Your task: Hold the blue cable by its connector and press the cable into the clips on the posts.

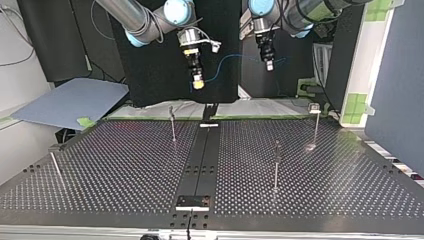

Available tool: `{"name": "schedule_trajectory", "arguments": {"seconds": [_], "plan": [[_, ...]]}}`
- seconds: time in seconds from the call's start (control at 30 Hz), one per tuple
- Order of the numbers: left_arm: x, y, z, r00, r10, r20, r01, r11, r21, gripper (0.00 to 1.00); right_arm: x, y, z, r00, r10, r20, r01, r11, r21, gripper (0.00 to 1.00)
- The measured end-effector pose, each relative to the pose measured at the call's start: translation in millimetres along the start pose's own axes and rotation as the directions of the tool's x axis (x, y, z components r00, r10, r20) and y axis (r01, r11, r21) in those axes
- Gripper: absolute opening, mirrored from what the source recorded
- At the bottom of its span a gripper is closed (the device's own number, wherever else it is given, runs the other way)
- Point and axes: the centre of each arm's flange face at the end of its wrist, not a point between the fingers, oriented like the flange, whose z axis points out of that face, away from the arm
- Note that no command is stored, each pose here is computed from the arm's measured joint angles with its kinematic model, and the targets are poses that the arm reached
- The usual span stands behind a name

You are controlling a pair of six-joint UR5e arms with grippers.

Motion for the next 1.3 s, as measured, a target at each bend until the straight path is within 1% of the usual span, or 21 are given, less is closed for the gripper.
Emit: {"name": "schedule_trajectory", "arguments": {"seconds": [0.07,0.17,0.27,0.37,0.47,0.63,0.8,1.03,1.3], "plan": [[-5.5,-1.7,-0.7,1.0000,-0.006,0.000,0.006,0.9998,0.019,0.01,10.5,-2.0,0.9,0.9997,0.015,-0.017,-0.015,0.9997,0.019,0.00],[-15.9,-4.3,-1.3,0.9998,-0.019,0.001,0.019,0.9987,0.047,0.01,25.6,-4.5,1.8,0.9987,0.031,-0.040,-0.030,0.9985,0.046,0.00],[-28.6,-7.9,0.7,0.9994,-0.035,0.008,0.034,0.9973,0.064,0.01,41.0,-6.5,2.2,0.9969,0.046,-0.064,-0.041,0.9967,0.070,0.00],[-41.5,-12.3,4.3,0.9981,-0.059,0.018,0.057,0.9954,0.077,0.01,53.2,-6.7,2.7,0.9950,0.055,-0.084,-0.048,0.9955,0.081,0.00],[-55.4,-17.6,9.6,0.9958,-0.086,0.032,0.083,0.9929,0.085,0.01,57.9,-5.2,3.6,0.9942,0.061,-0.089,-0.054,0.9950,0.084,0.00],[-84.5,-27.1,20.6,0.9901,-0.124,0.065,0.118,0.9889,0.090,0.01,58.8,-2.4,4.8,0.9941,0.073,-0.080,-0.067,0.9944,0.082,0.00],[-108.1,-27.8,25.1,0.9860,-0.145,0.082,0.138,0.9866,0.088,0.01,60.5,0.8,8.4,0.9941,0.082,-0.072,-0.076,0.9942,0.076,0.00],[-128.5,-22.0,21.0,0.9853,-0.148,0.085,0.141,0.9865,0.082,0.01,67.0,3.8,17.2,0.9949,0.081,-0.059,-0.077,0.9948,0.067,0.00],[-152.7,-14.4,11.9,0.9858,-0.145,0.085,0.138,0.9868,0.086,0.01,80.0,5.7,31.7,0.9957,0.080,-0.047,-0.077,0.9952,0.060,0.00]]}}
